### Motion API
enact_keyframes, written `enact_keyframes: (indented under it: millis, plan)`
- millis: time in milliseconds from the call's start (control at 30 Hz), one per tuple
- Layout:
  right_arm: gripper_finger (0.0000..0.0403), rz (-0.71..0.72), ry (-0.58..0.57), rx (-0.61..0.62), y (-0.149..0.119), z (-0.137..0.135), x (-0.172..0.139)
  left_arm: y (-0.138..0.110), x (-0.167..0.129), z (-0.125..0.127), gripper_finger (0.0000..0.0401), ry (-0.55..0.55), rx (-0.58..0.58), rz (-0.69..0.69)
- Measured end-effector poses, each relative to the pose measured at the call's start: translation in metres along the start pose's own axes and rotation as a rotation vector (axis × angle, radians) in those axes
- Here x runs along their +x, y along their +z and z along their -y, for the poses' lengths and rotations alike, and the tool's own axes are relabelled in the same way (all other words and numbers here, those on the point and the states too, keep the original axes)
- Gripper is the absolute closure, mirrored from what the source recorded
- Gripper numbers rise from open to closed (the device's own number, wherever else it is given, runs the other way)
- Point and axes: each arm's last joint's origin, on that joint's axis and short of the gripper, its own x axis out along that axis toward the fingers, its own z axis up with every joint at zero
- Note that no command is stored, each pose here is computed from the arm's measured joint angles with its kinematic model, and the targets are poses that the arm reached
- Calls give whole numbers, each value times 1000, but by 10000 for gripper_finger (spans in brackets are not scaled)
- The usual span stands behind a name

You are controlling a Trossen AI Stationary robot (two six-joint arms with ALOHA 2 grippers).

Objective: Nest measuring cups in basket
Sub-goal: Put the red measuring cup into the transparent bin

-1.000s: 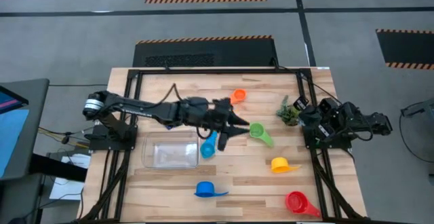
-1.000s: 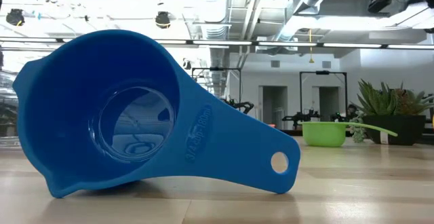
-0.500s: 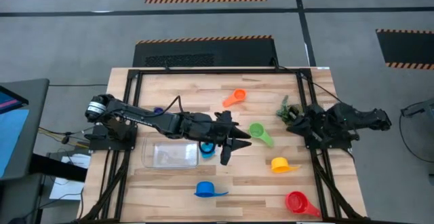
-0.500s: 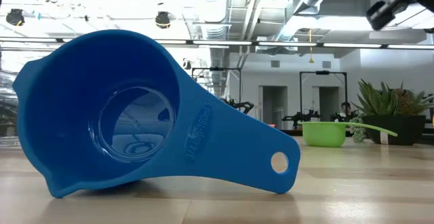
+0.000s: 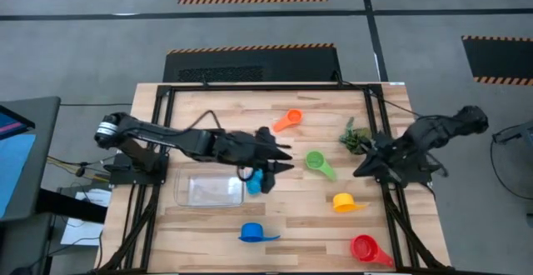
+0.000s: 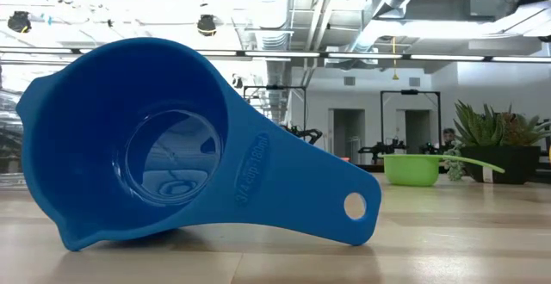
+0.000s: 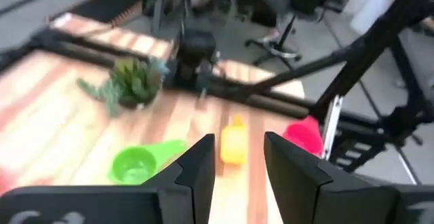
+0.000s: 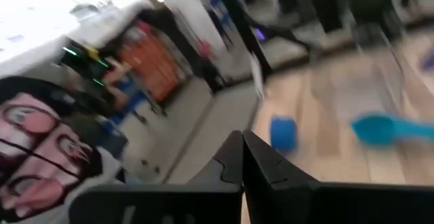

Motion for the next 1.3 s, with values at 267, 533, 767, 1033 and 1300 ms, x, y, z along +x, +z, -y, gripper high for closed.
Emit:
enact_keyframes:
  millis: [267,533,767,1033,1300]
  plan:
    - [386,-417,-169,146,-1,-20,42,18,-59,9,285,4,68,6]
    - [386,-723,-416,353,-40,-27,76,8,-72,15,285,2,101,-89]
    - [383,-850,-570,468,-78,-40,97,-10,-72,16,285,73,143,-186]
    - [381,-931,-719,592,-130,-66,110,-19,-76,19,285,117,155,-248]
    - [381,-963,-795,613,-170,-78,117,-22,-78,25,285,110,196,-247]
